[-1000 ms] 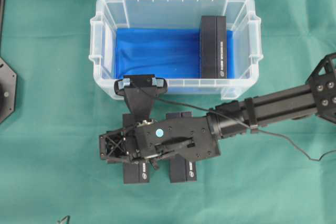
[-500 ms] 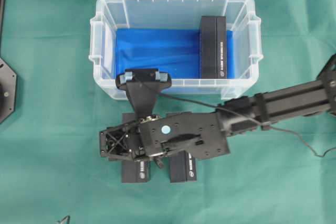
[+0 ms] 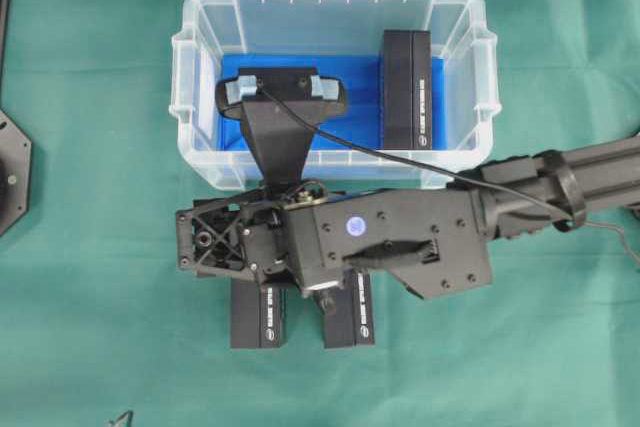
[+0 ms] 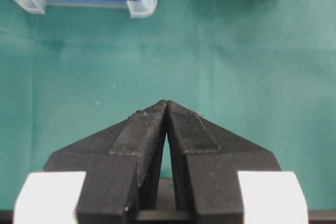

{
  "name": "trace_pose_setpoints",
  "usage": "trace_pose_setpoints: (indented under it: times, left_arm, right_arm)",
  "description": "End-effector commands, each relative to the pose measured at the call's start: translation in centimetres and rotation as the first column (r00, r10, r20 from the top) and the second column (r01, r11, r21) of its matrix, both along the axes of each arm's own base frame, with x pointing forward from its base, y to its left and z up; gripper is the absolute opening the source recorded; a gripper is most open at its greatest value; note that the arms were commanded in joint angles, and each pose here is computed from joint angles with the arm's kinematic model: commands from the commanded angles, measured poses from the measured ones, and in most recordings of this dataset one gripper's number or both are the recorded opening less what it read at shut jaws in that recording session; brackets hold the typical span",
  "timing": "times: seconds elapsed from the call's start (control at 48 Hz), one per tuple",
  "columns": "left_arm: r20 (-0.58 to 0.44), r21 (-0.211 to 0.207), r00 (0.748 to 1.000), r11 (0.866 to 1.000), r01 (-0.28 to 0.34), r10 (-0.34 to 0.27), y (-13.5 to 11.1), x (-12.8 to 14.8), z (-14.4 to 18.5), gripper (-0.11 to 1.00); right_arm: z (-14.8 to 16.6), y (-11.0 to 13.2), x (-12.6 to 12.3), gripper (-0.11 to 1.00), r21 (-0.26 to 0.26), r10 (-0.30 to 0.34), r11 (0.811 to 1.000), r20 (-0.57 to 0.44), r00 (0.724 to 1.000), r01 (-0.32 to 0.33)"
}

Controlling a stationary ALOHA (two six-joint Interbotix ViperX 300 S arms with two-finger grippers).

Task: Take the box out of the case with the right arm.
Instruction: 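Lower the box onto the cloth left of the first box, then open the right gripper and withdraw it to the right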

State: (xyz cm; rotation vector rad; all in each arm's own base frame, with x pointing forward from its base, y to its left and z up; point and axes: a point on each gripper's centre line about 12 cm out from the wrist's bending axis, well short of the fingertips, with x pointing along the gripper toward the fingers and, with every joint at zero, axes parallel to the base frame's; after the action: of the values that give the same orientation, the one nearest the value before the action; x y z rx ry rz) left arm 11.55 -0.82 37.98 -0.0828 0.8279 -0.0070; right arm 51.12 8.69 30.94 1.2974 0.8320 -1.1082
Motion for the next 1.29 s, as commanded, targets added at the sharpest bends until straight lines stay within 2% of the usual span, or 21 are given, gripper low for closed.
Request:
trace_pose_setpoints:
  times: [0.0,0.25,0.459,0.667,0.917,1.125,1.271]
  left_arm:
    - [0.026,-0.001,1.000,1.000,-0.005,0.005,0.1,0.1,0.8,0.02]
    - [0.028,-0.001,1.000,1.000,-0.005,0.005,0.1,0.1,0.9,0.02]
    - [0.029,0.000,1.000,1.000,-0.004,0.004,0.1,0.0,0.9,0.02]
    - [0.035,-0.003,0.999,1.000,-0.006,0.007,0.1,0.0,1.1,0.02]
    - [0.034,-0.002,0.999,1.000,-0.006,0.006,0.1,-0.1,1.2,0.02]
    - [0.029,-0.001,1.000,1.000,-0.006,0.006,0.1,-0.1,1.2,0.02]
    - [0.022,0.002,1.000,1.000,-0.001,0.001,0.1,-0.2,1.1,0.02]
  right_arm:
    - [3.4,-0.4,-0.9,0.87,0.006,-0.002,1.000,0.065,0.998,0.001]
    - [3.4,-0.1,-1.4,0.87,0.002,0.009,1.000,0.035,0.999,-0.009]
    - [3.5,1.0,-3.6,0.87,-0.012,0.030,0.999,-0.082,0.996,-0.031]
    - [3.6,1.4,-6.0,0.87,-0.016,0.051,0.998,-0.105,0.993,-0.053]
    - [3.5,1.4,-11.0,0.87,-0.006,0.054,0.998,-0.114,0.992,-0.055]
    - [2.7,1.5,-16.6,0.87,0.005,0.050,0.999,-0.133,0.990,-0.050]
    - [2.1,1.5,-21.0,0.87,0.029,0.041,0.999,-0.111,0.993,-0.038]
